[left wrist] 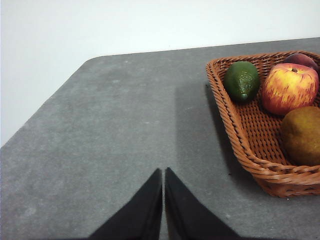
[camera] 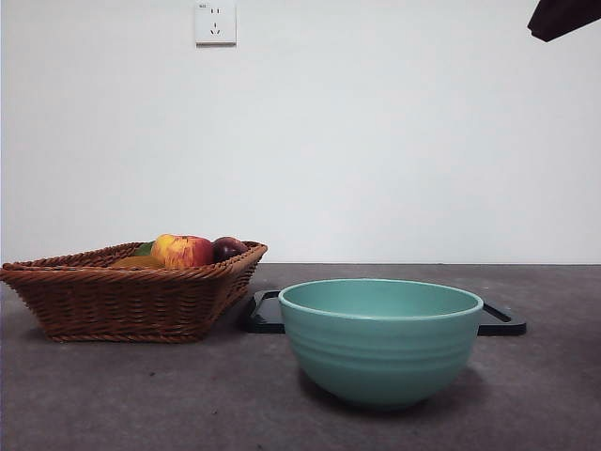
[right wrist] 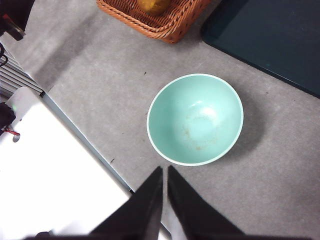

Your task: Pick up the wifruite, put it on the bowl, pick up the plate, put it on desk

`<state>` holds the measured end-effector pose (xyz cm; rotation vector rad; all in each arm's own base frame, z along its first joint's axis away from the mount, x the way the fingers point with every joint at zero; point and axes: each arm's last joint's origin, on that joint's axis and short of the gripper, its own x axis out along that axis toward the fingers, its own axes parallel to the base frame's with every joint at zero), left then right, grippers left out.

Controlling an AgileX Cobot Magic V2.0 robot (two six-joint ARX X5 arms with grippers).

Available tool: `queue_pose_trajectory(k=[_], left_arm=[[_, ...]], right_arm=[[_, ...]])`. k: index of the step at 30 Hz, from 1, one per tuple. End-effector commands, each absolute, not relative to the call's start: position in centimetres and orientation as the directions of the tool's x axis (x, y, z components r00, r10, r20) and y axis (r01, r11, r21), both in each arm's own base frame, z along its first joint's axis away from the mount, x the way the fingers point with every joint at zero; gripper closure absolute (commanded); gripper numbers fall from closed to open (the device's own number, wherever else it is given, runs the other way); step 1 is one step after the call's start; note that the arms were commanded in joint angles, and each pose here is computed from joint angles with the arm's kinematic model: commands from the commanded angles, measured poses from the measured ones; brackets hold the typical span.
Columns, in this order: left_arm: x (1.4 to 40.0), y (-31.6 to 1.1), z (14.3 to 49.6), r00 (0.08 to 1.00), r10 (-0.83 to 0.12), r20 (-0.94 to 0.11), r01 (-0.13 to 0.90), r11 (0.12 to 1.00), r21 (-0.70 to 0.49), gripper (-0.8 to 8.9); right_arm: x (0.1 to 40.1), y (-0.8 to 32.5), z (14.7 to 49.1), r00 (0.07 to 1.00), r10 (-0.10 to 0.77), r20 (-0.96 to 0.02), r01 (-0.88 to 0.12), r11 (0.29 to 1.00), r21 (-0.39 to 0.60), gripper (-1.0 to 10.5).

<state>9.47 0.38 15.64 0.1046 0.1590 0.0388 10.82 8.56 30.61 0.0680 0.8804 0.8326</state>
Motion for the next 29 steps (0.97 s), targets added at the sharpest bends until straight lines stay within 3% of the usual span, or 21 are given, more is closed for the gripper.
queue_pose_trajectory(k=[1, 12, 15, 19, 23, 26, 29], left_arm=[[9.5, 0.4, 14.9, 0.982, 0.051, -0.181, -0.031, 0.993, 0.112, 8.06], [9.5, 0.4, 14.9, 0.982, 0.051, -0.181, -0.031, 0.993, 0.112, 8.06], [9.5, 0.4, 14.9, 0.982, 0.051, -0.181, -0.031, 0.993, 0.112, 8.06], [9.5, 0.4, 14.9, 0.982, 0.051, -0.181, -0.031, 0.993, 0.112, 8.06], [9.5, 0.4, 14.9, 0.982, 0.051, -0.181, -0.031, 0.993, 0.112, 8.06], [9.5, 0.4, 14.9, 0.982, 0.051, -0.18, -0.031, 0.993, 0.112, 8.06], [9.5, 0.4, 14.9, 0.982, 0.051, -0.181, -0.031, 0.993, 0.112, 8.06]], right_arm=[[10.9, 8.7, 31.1, 0.359, 0.68, -0.639, -0.635, 0.68, 0.366, 9.4], [10.9, 8.7, 31.1, 0.361, 0.681, -0.637, -0.637, 0.679, 0.365, 9.4], [10.9, 8.4, 31.4, 0.4, 0.672, -0.623, -0.668, 0.679, 0.304, 9.4], [11.4, 7.2, 32.1, 0.549, 0.631, -0.548, -0.647, 0.736, 0.199, 9.4], [11.5, 4.9, 32.5, 0.727, 0.556, -0.403, -0.544, 0.824, 0.155, 9.4], [11.3, 3.3, 31.8, 0.833, 0.447, -0.326, -0.433, 0.894, 0.12, 9.4], [10.7, 1.7, 29.3, 0.937, 0.277, -0.211, -0.271, 0.961, 0.058, 9.4]])
